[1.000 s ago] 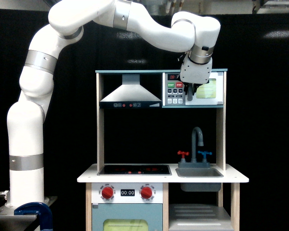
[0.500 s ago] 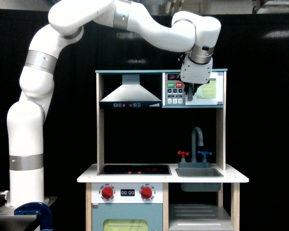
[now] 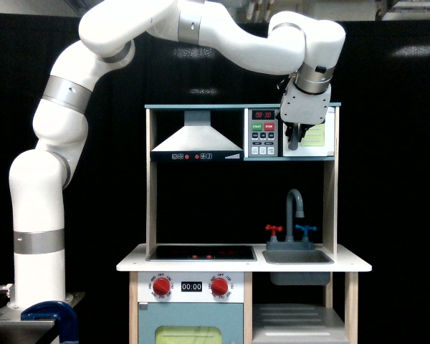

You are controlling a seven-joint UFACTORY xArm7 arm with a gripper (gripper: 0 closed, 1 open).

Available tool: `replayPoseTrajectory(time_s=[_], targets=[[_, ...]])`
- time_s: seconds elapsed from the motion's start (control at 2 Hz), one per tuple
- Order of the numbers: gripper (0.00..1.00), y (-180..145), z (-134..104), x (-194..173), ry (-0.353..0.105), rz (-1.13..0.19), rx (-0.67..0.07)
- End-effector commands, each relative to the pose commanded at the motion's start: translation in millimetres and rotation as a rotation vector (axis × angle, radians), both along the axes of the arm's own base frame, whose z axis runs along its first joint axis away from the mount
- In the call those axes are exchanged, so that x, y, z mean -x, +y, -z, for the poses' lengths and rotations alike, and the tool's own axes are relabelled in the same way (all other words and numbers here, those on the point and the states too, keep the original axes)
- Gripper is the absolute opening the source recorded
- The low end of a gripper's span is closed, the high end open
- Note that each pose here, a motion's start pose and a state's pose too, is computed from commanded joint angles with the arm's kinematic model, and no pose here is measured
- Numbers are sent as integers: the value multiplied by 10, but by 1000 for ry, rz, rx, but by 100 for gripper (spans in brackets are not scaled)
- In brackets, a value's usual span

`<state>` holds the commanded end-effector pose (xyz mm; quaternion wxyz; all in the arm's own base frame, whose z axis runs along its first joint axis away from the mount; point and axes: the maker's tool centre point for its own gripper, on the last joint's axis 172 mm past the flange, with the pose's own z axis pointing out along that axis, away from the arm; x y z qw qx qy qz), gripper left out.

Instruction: Open the oven door

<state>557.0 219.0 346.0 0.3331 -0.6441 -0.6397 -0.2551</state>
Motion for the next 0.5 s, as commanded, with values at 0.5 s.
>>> replayPoseTrajectory(time_s=[0.5], targets=[[0, -290, -10, -310, 0, 0, 0]])
